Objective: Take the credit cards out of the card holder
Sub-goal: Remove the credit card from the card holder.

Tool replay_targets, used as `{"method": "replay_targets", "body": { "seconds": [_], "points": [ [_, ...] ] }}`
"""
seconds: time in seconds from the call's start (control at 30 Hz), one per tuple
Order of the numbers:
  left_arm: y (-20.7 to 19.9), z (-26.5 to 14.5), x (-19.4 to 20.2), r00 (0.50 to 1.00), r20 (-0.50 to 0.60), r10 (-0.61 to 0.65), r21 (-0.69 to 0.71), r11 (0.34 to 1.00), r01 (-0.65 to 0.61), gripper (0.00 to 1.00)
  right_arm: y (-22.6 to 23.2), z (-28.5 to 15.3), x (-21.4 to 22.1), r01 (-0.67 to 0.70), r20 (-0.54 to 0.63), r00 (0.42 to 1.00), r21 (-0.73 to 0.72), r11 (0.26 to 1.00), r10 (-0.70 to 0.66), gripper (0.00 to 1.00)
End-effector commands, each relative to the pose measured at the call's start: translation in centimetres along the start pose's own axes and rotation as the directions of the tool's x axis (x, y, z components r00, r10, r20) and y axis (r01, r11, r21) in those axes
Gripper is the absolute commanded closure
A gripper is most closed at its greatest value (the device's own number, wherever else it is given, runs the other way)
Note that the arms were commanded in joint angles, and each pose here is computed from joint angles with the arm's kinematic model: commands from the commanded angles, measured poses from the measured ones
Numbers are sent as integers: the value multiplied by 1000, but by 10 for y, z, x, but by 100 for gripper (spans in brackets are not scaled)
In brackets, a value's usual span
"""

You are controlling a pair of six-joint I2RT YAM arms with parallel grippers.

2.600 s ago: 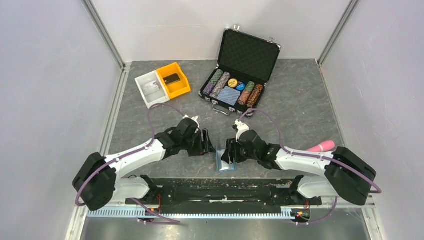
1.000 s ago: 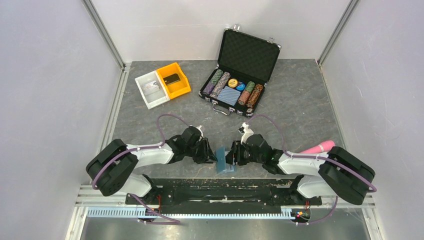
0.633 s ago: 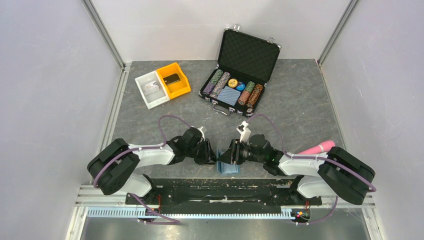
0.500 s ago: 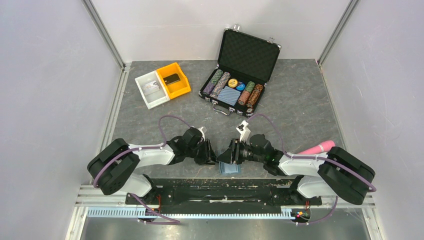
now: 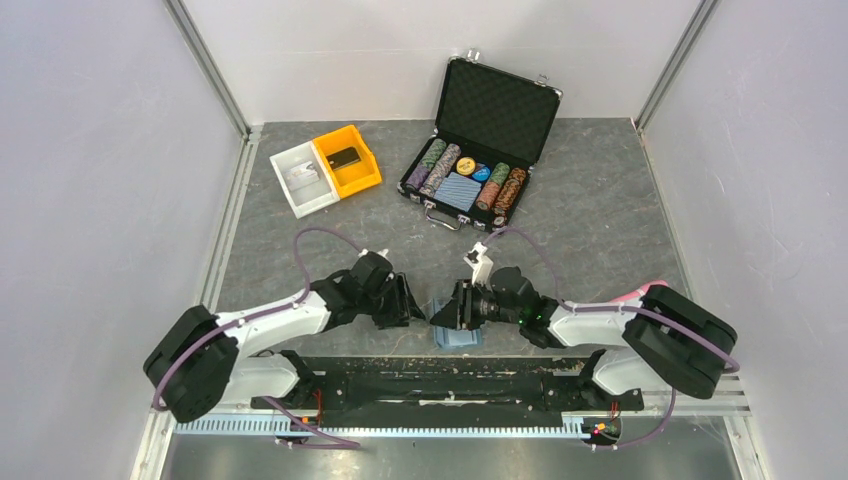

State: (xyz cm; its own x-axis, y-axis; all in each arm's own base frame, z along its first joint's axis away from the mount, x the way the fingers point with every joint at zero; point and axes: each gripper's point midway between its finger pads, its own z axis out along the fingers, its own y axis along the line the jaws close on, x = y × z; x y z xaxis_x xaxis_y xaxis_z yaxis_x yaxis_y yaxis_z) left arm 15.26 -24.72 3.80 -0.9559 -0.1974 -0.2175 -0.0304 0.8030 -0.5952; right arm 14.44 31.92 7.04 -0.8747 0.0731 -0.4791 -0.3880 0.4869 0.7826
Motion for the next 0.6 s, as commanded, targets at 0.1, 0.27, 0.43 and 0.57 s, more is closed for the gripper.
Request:
{"method": "replay_targets", "body": {
  "seconds": [0.1, 0.27, 0.43, 0.57],
  "points": [
    [-4, -27, -26, 997, 81, -2, 7, 1000, 1, 43, 13, 18, -1, 74, -31, 997, -13, 997, -75, 56],
    [-17, -36, -31, 995, 100, 8, 76, 997, -15, 37, 1, 17, 0, 90, -33, 996, 48, 995, -88, 57],
    [-33, -37, -32, 996, 81, 33, 139, 989, -44, 33, -1, 14, -2, 115, -29, 993, 73, 991, -114, 59],
    [-35, -33, -33, 996, 81, 36, 156, 987, -48, 31, 3, 15, -2, 118, -34, 993, 56, 991, -116, 56]
  ]
}}
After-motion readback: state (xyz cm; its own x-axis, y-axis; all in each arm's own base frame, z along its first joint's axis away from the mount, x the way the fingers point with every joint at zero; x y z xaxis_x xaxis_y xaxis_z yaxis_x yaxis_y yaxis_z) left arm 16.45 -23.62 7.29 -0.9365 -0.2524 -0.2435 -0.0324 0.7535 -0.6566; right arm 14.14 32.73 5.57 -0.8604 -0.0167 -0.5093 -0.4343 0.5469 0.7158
